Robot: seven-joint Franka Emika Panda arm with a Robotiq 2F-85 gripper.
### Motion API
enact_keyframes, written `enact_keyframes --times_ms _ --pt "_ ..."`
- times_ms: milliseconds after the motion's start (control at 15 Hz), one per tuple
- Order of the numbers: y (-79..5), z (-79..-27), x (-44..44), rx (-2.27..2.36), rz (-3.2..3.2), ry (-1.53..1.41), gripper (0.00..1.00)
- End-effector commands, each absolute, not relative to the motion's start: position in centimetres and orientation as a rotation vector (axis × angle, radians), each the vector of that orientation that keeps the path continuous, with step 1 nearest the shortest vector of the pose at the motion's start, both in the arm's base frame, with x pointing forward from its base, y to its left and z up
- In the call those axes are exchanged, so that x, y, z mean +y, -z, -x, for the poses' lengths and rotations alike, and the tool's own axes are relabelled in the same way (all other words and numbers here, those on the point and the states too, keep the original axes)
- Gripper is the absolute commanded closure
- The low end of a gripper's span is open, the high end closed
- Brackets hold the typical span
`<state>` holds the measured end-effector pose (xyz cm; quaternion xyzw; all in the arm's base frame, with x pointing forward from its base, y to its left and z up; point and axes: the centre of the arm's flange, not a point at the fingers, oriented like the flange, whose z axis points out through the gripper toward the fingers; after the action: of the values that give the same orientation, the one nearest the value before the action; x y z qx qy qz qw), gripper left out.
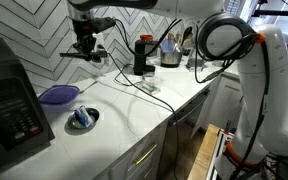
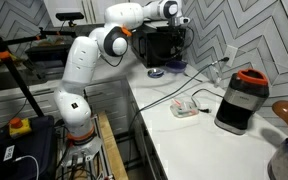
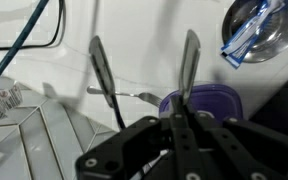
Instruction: Pick up the tongs then put them in the holder
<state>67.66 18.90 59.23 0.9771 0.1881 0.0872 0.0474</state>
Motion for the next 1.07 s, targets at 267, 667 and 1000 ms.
enact_keyframes --times_ms 267,667,1000 --pt "-60.8 -53.6 21.5 0.041 -3.025 -0.218 0.99" --pt "-63.6 -55.2 23.2 -0.018 -3.062 -0.272 0.96" --pt "-62.1 -49.9 20.7 0.113 -3.07 -0.084 0.99"
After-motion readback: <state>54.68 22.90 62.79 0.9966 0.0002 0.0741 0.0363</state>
